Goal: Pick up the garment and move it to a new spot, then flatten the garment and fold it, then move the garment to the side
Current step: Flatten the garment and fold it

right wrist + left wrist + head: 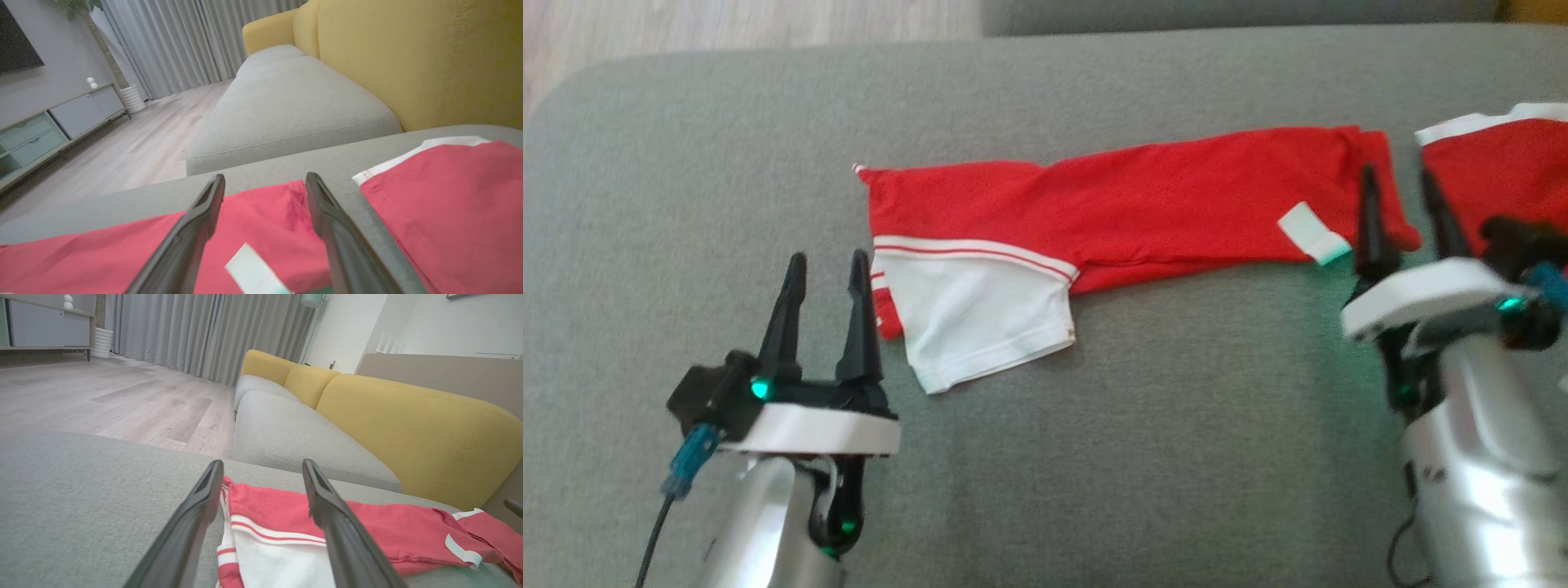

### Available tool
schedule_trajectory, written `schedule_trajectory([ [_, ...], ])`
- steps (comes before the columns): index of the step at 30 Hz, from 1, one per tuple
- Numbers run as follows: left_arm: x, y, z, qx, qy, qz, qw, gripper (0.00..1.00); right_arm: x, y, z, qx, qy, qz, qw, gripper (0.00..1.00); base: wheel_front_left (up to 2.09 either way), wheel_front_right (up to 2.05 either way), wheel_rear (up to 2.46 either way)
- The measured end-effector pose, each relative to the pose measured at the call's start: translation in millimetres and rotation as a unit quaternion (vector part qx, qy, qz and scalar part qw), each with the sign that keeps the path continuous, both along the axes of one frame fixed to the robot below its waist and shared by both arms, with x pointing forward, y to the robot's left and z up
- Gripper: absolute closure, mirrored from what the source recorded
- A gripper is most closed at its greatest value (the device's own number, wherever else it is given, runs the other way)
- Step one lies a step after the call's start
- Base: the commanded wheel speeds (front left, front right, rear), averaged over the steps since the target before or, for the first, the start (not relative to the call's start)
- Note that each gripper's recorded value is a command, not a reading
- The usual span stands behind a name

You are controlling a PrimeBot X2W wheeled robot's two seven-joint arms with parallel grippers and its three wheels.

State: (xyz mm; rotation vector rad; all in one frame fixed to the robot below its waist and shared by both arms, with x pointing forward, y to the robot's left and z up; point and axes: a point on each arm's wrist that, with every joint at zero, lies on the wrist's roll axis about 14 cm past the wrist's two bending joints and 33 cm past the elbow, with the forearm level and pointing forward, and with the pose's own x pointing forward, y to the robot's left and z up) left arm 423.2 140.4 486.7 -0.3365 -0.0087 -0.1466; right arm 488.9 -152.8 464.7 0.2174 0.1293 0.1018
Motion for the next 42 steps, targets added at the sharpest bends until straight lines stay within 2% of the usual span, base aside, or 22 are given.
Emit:
schedule_trajectory([
  [10, 8, 1, -17, 0.003, 0.022, -0.001, 1.0, 0.0, 28, -26, -65, -0.029, 0.13, -0.043, 0.99, 0.0, 0.0, 0.0, 0.0],
  [16, 9, 6, -22, 0.002, 0.029, 0.003, 1.0, 0.0, 20, -35, -97, -0.044, 0.187, -0.057, 0.98, 0.0, 0.0, 0.0, 0.0],
  [22, 13, 4, -27, 0.003, 0.034, 0.001, 0.999, 0.0, 29, -32, -101, -0.038, 0.196, -0.058, 0.978, 0.0, 0.0, 0.0, 0.0],
  [23, 14, 4, -26, 0.002, 0.033, 0.0, 0.999, 0.0, 31, -30, -101, -0.037, 0.194, -0.056, 0.979, 0.31, 0.0, 0.0, 0.0],
  [24, 16, 4, -25, 0.0, 0.032, 0.0, 1.0, 0.0, 33, -28, -101, -0.037, 0.192, -0.054, 0.979, 0.87, 0.0, 0.0, 0.0],
  [25, 18, 3, -25, 0.0, 0.03, -0.001, 1.0, 0.0, 33, -27, -101, -0.037, 0.19, -0.052, 0.98, 1.0, 0.0, 0.0, 0.0],
  [35, 18, -8, -11, -0.003, 0.013, -0.015, 1.0, 0.0, 32, -26, -75, -0.03, 0.133, -0.055, 0.989, 1.0, 0.0, 0.0, 0.0],
  [42, 11, -22, 9, -0.013, -0.013, -0.034, 0.999, 0.0, 21, -58, -38, -0.013, 0.076, -0.096, 0.992, 1.0, 0.0, 0.0, 0.0],
])
